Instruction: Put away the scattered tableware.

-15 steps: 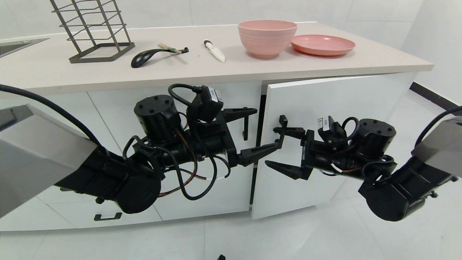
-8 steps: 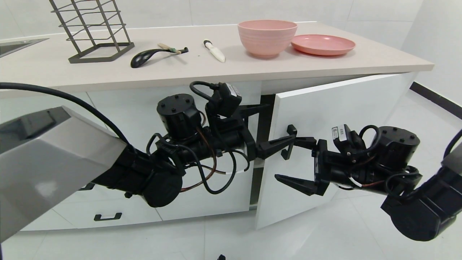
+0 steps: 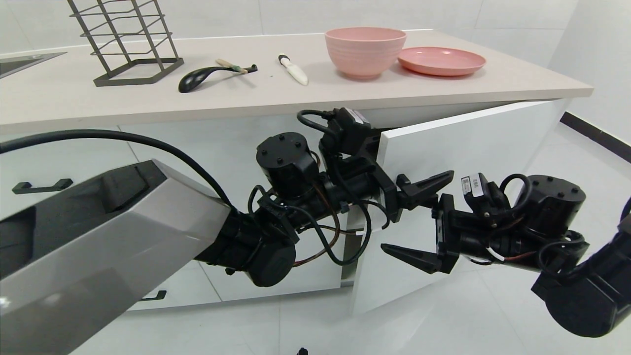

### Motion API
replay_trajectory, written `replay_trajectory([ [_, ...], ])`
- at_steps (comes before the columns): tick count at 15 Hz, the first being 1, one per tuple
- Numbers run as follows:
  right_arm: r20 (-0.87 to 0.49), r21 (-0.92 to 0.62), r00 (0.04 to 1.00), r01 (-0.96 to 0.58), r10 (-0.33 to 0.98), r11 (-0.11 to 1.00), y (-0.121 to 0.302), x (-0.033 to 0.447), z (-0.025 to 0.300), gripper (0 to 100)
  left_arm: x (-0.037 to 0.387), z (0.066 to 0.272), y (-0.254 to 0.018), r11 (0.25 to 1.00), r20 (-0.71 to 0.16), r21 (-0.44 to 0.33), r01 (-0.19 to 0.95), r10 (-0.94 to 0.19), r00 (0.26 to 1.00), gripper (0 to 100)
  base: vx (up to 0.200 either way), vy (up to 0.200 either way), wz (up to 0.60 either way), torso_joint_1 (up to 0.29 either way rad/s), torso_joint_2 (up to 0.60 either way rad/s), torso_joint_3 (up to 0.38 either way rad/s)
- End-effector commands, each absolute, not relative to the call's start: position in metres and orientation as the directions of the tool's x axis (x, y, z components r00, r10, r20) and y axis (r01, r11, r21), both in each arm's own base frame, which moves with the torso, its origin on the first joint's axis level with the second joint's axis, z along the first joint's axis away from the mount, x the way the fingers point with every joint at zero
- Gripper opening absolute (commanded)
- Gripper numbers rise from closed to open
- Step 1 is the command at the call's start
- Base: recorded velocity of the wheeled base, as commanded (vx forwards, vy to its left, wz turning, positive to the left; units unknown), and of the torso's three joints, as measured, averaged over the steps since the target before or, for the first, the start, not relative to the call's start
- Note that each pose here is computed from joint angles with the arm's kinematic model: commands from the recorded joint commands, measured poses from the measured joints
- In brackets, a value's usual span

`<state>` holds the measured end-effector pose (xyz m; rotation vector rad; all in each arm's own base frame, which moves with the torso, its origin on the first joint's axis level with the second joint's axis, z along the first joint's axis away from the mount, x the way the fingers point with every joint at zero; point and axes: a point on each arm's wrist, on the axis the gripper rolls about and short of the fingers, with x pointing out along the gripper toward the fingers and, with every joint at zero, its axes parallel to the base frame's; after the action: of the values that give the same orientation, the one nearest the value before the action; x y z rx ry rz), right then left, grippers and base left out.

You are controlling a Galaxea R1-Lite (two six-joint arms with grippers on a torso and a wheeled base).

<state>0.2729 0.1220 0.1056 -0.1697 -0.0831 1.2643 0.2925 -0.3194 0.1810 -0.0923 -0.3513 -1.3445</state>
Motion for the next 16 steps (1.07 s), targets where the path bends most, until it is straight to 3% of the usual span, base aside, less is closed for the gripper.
replay_trajectory([
  [1,-0.031,-0.174,0.323,-0.934,0.946,0.313,0.117,0.275,0.106,100,0.288,0.178,-0.325,0.209,0.297,0.134,0.969,-0.941,0.162,100,0.000,0.000,0.00,0.000,0.00,0.000],
  [11,-0.058,-0.157,0.410,-0.904,0.910,0.397,0.092,0.284,0.095,100,0.288,0.179,-0.326,0.219,0.333,0.125,0.968,-0.928,0.167,100,0.000,0.000,0.00,0.000,0.00,0.000],
  [16,-0.053,-0.175,0.495,-0.860,0.867,0.480,0.082,0.246,0.115,100,0.288,0.178,-0.327,0.241,0.352,0.125,0.962,-0.918,0.184,100,0.000,0.000,0.00,0.000,0.00,0.000],
])
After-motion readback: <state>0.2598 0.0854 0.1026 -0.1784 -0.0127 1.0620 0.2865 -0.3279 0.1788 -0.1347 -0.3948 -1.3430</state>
